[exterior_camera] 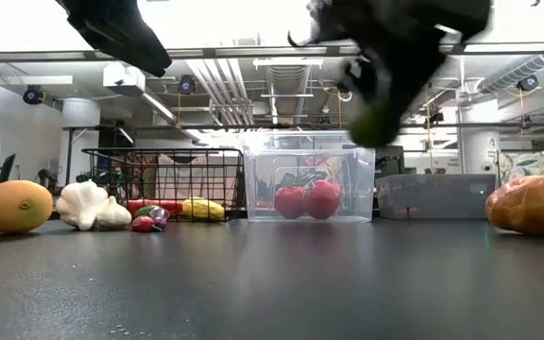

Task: Sort produce into baskets
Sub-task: Put the lime into the transparent bin, then put the small red chili pepper into the black bin

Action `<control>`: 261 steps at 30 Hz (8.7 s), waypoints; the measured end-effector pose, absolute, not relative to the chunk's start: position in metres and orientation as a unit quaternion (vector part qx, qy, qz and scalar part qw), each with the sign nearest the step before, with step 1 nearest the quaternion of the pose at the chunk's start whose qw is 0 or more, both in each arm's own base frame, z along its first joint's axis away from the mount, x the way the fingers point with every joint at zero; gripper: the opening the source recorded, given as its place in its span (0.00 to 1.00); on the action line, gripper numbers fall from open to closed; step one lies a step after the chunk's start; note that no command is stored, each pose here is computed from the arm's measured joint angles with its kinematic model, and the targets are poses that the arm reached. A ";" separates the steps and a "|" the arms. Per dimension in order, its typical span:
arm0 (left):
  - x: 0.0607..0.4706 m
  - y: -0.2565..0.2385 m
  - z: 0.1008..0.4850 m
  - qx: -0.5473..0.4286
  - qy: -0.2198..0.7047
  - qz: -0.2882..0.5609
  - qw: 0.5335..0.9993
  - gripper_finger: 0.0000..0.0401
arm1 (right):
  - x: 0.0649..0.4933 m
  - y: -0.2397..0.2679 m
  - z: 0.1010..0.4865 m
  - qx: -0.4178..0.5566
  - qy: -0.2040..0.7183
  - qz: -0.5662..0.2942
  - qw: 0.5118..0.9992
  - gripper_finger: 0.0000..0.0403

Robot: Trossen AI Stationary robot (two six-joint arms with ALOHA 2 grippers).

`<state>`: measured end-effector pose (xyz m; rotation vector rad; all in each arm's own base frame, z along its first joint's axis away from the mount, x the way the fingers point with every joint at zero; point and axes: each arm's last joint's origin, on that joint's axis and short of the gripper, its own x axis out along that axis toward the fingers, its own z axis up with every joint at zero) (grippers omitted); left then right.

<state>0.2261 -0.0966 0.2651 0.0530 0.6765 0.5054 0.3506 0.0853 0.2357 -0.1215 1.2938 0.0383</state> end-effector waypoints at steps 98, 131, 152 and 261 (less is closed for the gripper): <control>0.216 -0.102 0.255 0.021 0.410 0.180 0.894 0.86 | 0.409 -0.040 0.318 0.038 0.423 -0.134 0.895 0.59; 0.220 -0.077 0.189 0.037 0.422 0.115 0.899 0.86 | 0.326 0.024 0.335 0.007 0.370 -0.104 0.923 0.59; 0.241 -0.060 0.135 0.089 0.543 0.097 0.829 0.69 | 0.296 0.021 0.328 0.035 0.340 -0.141 0.929 0.59; 0.278 -0.074 0.204 0.067 0.211 0.066 0.973 0.00 | 0.317 0.065 0.214 0.030 0.199 -0.047 0.978 0.03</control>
